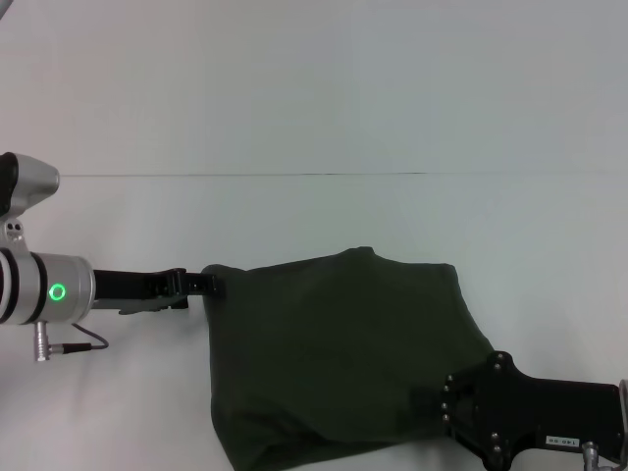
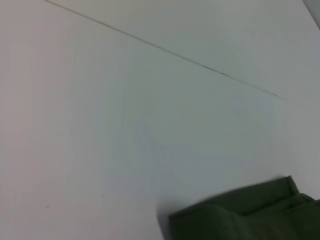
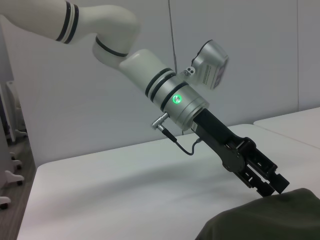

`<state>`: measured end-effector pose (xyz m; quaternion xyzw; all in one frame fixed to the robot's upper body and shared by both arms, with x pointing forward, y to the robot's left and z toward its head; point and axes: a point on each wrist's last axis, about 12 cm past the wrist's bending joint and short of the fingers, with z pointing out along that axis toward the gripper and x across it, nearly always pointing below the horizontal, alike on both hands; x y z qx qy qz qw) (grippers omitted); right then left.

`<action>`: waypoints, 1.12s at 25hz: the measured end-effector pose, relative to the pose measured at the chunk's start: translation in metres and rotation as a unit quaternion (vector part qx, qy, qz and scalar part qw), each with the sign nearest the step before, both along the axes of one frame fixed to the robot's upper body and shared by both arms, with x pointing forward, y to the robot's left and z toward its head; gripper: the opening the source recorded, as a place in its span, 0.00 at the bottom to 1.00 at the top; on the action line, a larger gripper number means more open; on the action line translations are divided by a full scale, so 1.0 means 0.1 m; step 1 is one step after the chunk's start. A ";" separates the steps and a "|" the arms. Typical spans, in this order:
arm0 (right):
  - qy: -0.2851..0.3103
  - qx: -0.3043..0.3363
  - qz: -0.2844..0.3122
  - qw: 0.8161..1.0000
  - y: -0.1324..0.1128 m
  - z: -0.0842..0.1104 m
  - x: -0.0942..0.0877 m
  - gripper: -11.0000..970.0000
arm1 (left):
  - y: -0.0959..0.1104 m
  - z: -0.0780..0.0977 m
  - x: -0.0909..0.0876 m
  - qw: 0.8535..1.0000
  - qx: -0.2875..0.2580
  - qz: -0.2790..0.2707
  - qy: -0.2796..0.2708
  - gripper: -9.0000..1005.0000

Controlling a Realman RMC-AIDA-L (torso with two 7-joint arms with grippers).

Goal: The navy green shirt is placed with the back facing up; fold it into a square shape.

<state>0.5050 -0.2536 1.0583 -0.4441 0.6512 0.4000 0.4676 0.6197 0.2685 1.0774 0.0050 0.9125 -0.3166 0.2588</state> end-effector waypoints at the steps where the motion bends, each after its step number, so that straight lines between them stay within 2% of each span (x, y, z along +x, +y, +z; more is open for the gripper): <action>1: 0.000 0.000 0.000 1.000 0.00 0.00 0.00 0.01 | 0.00 0.00 0.00 1.000 0.001 0.001 -0.001 0.57; 7: 0.000 0.000 0.000 1.000 0.00 0.00 0.00 0.01 | -0.05 -0.03 -0.01 1.000 0.001 -0.001 0.000 0.74; 12: -0.001 -0.001 0.000 1.000 0.00 0.00 0.01 0.01 | -0.11 -0.06 -0.03 1.000 -0.003 -0.004 0.002 0.93; 18: -0.001 -0.001 0.001 1.000 0.01 0.00 0.01 0.01 | -0.20 -0.07 -0.03 1.000 -0.008 -0.012 0.003 0.93; 28: 0.000 -0.001 0.001 1.000 0.01 0.00 0.01 0.01 | -0.29 -0.10 -0.06 1.000 -0.004 -0.027 0.005 0.86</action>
